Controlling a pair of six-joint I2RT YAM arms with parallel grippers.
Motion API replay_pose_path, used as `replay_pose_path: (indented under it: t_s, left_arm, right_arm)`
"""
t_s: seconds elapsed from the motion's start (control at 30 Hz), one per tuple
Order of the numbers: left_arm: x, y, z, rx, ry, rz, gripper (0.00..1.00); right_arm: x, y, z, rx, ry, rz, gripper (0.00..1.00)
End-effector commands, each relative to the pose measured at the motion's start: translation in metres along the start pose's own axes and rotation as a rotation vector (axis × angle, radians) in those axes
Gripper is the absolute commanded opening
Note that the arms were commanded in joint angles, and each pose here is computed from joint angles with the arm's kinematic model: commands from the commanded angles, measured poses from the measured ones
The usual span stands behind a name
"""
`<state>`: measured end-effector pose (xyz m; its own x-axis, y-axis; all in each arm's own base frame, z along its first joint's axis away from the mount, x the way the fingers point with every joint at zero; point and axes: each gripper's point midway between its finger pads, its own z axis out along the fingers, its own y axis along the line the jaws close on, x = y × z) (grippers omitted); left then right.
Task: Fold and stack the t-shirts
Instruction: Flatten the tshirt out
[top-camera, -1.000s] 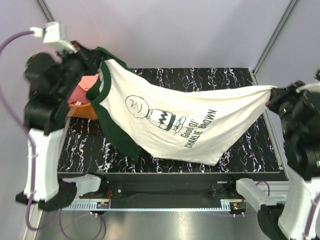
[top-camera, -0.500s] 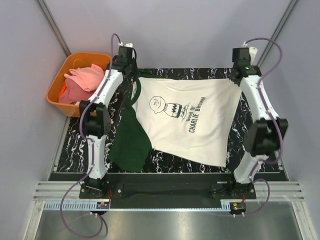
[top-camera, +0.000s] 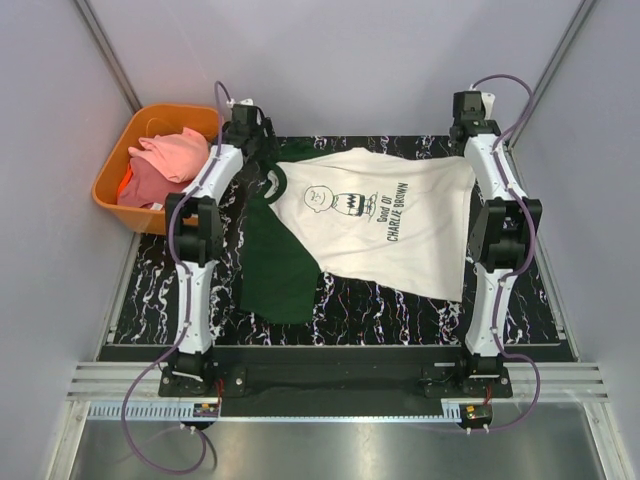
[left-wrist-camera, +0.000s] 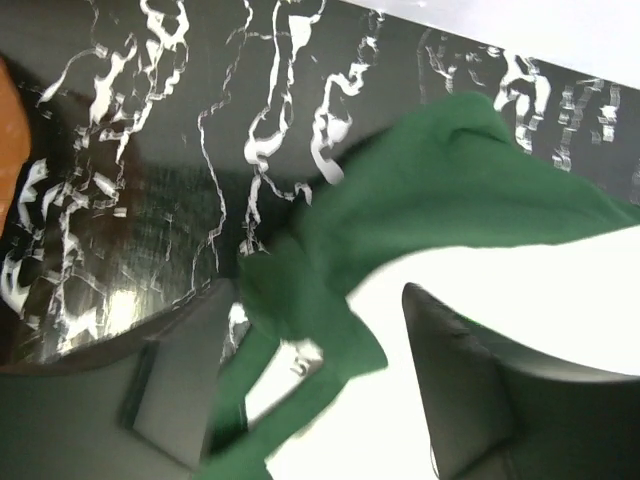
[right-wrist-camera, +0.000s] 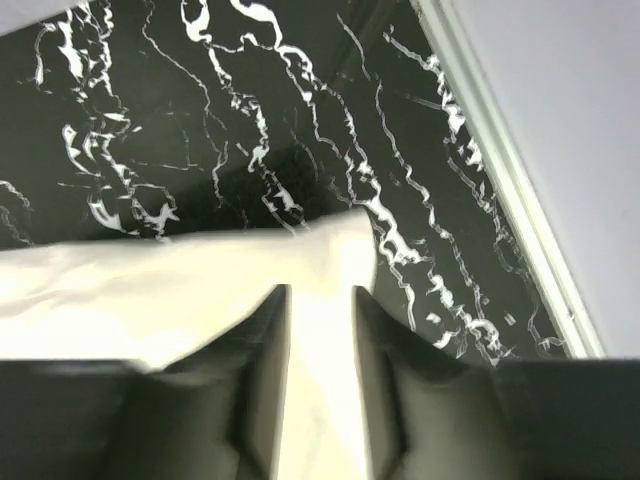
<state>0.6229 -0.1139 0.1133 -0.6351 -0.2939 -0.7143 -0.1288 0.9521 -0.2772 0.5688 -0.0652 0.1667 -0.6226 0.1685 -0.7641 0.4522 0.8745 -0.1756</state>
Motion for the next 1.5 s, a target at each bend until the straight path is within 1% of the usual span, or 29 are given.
replay_pose_path:
  t_s: [0.0, 0.03, 0.07, 0.13, 0.2, 0.23, 0.27, 0.3, 0.33, 0.37, 0.4, 0.43, 0.47, 0.5, 0.53, 0.57, 0.6, 0.63, 0.67, 0.7, 0.83, 0.87, 0.9, 0.97, 1.03, 1.1, 1.23, 1.27, 1.47]
  left_arm:
    - [-0.054, -0.023, -0.065, 0.057, -0.148, 0.024, 0.77]
    - [-0.065, -0.027, -0.089, 0.065, -0.176, 0.03, 0.78]
    - [-0.049, -0.02, -0.091, 0.045, -0.136, 0.047, 0.79]
    - [-0.043, -0.022, -0.112, 0.035, -0.13, 0.065, 0.79]
    - [-0.029, -0.021, -0.145, 0.022, -0.111, 0.075, 0.8]
    - [-0.021, -0.019, -0.155, 0.015, -0.103, 0.078, 0.8]
    - [-0.008, -0.014, -0.178, 0.013, -0.09, 0.075, 0.8]
    - [0.003, -0.017, -0.188, 0.02, -0.075, 0.082, 0.8]
    - [0.013, -0.014, -0.199, 0.018, -0.066, 0.081, 0.8]
    - [0.037, -0.007, -0.216, 0.015, -0.026, 0.069, 0.79]
    - [0.051, -0.005, -0.227, 0.026, -0.003, 0.064, 0.78]
    - [0.067, -0.002, -0.234, 0.041, 0.029, 0.057, 0.77]
    - [0.105, 0.013, -0.236, 0.013, 0.115, 0.034, 0.77]
    - [0.11, 0.014, -0.258, 0.044, 0.1, 0.017, 0.77]
    - [0.125, 0.021, -0.264, 0.042, 0.122, 0.008, 0.77]
    - [0.158, 0.036, -0.267, 0.013, 0.192, 0.001, 0.77]
    - [0.164, 0.04, -0.279, 0.022, 0.186, -0.003, 0.77]
    - [0.176, 0.046, -0.284, 0.012, 0.207, -0.005, 0.78]
    - [0.2, 0.059, -0.287, -0.022, 0.273, -0.009, 0.79]
    - [0.208, 0.065, -0.289, -0.039, 0.297, -0.025, 0.8]
    - [0.251, 0.083, -0.292, -0.038, 0.445, -0.125, 0.82]
    - [0.254, 0.084, -0.289, -0.032, 0.457, -0.157, 0.83]
    - [0.255, 0.085, -0.287, -0.019, 0.466, -0.185, 0.84]
    - [0.256, 0.086, -0.28, -0.019, 0.478, -0.196, 0.85]
    - [0.256, 0.088, -0.277, -0.028, 0.488, -0.212, 0.88]
    - [0.264, 0.09, -0.274, -0.033, 0.525, -0.261, 0.91]
    - [0.294, 0.086, -0.268, 0.01, 0.602, -0.362, 0.91]
    - [0.294, 0.084, -0.263, 0.022, 0.594, -0.382, 0.91]
    - [0.315, 0.084, -0.254, 0.035, 0.636, -0.424, 0.88]
  right_arm:
    - [-0.012, -0.012, -0.026, -0.004, 0.019, 0.022, 0.46]
    - [-0.008, -0.013, -0.03, -0.011, 0.045, 0.027, 0.5]
    - [-0.002, -0.013, -0.036, -0.015, 0.076, 0.048, 0.62]
    - [0.026, -0.019, -0.047, -0.01, 0.188, 0.025, 0.68]
    - [0.039, -0.025, -0.067, -0.018, 0.238, 0.057, 0.75]
    - [0.057, -0.024, -0.082, -0.069, 0.287, 0.064, 0.76]
    - [0.066, -0.02, -0.091, -0.102, 0.314, 0.097, 0.77]
    - [0.097, -0.017, -0.094, -0.13, 0.386, 0.094, 0.77]
    - [0.097, -0.011, -0.12, -0.227, 0.384, 0.13, 0.77]
    - [0.108, -0.007, -0.13, -0.268, 0.407, 0.152, 0.78]
    - [0.141, -0.006, -0.134, -0.29, 0.468, 0.149, 0.8]
    - [0.14, -0.002, -0.161, -0.383, 0.452, 0.182, 0.81]
    - [0.149, 0.002, -0.173, -0.435, 0.461, 0.196, 0.81]
    - [0.175, 0.012, -0.184, -0.531, 0.52, 0.203, 0.81]
    - [0.174, 0.011, -0.206, -0.598, 0.484, 0.211, 0.8]
    - [0.182, 0.016, -0.217, -0.651, 0.492, 0.215, 0.81]
    - [0.204, 0.027, -0.23, -0.756, 0.545, 0.225, 0.8]
    - [0.206, 0.03, -0.244, -0.815, 0.534, 0.234, 0.81]
    - [0.213, 0.035, -0.253, -0.847, 0.557, 0.261, 0.81]
    - [0.231, 0.047, -0.264, -0.892, 0.584, 0.236, 0.81]
    - [0.27, 0.084, -0.303, -1.001, 0.628, 0.193, 0.81]
    - [0.27, 0.099, -0.311, -1.04, 0.633, 0.229, 0.81]
    - [0.29, 0.107, -0.323, -1.07, 0.679, 0.203, 0.8]
    - [0.298, 0.125, -0.334, -1.115, 0.704, 0.23, 0.8]
    - [0.314, 0.135, -0.344, -1.131, 0.749, 0.197, 0.8]
    - [0.319, 0.142, -0.348, -1.139, 0.754, 0.176, 0.8]
    - [0.332, 0.149, -0.348, -1.135, 0.777, 0.146, 0.8]
    - [0.334, 0.151, -0.349, -1.138, 0.782, 0.139, 0.8]
    - [0.347, 0.156, -0.347, -1.141, 0.806, 0.123, 0.79]
